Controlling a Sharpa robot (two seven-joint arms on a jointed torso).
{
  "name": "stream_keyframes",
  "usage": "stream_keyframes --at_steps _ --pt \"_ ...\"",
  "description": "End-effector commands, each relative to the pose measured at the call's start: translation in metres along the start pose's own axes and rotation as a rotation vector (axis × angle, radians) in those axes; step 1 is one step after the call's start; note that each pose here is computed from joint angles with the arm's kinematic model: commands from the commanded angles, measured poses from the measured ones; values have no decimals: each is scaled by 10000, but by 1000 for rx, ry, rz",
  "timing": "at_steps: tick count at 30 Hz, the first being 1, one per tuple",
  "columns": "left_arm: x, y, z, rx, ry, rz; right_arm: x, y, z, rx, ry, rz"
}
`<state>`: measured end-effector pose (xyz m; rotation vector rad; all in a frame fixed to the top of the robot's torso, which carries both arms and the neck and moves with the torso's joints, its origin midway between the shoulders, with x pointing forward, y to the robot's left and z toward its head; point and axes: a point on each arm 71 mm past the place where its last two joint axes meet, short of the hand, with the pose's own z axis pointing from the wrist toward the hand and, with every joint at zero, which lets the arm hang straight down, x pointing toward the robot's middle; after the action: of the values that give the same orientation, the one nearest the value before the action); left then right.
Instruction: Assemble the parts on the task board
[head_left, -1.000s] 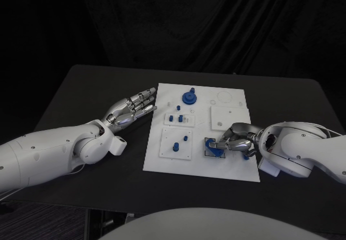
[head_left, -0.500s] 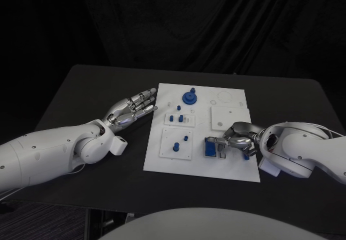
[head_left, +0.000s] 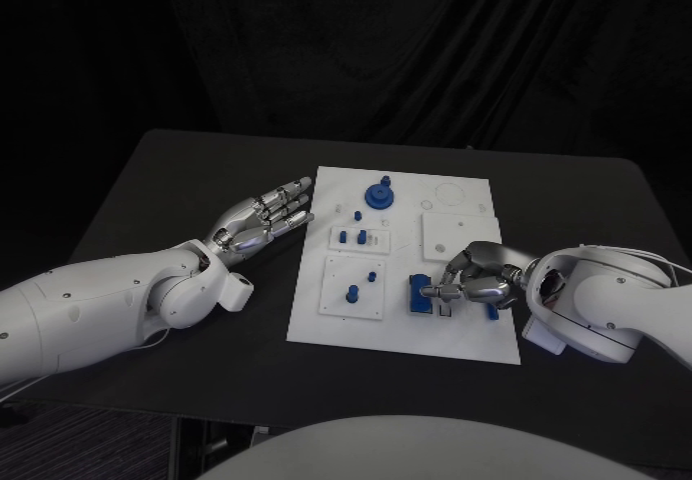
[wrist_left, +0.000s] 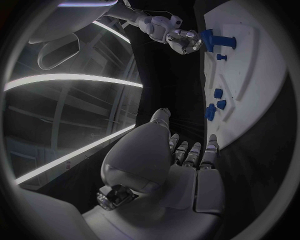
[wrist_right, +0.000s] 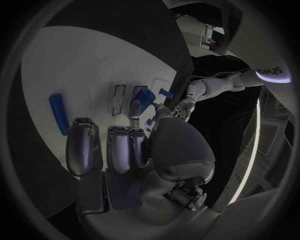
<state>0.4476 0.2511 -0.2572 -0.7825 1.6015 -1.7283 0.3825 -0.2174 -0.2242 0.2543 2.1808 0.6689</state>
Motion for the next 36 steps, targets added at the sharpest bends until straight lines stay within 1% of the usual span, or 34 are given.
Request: stream_keyframes --at_steps 1,7,20,28,36 --pt "16 2 -2 8 11 -12 16 59 -25 -78 -22 -107" --pt "19 8 -4 6 12 -13 43 64 -32 -87 -16 -143" --pt "19 12 -8 2 13 -15 94 45 13 -77 10 -160" --pt "23 15 -5 1 15 -16 87 29 37 -76 0 -158" --pt "21 18 -5 0 15 -16 93 34 38 -88 8 -160"
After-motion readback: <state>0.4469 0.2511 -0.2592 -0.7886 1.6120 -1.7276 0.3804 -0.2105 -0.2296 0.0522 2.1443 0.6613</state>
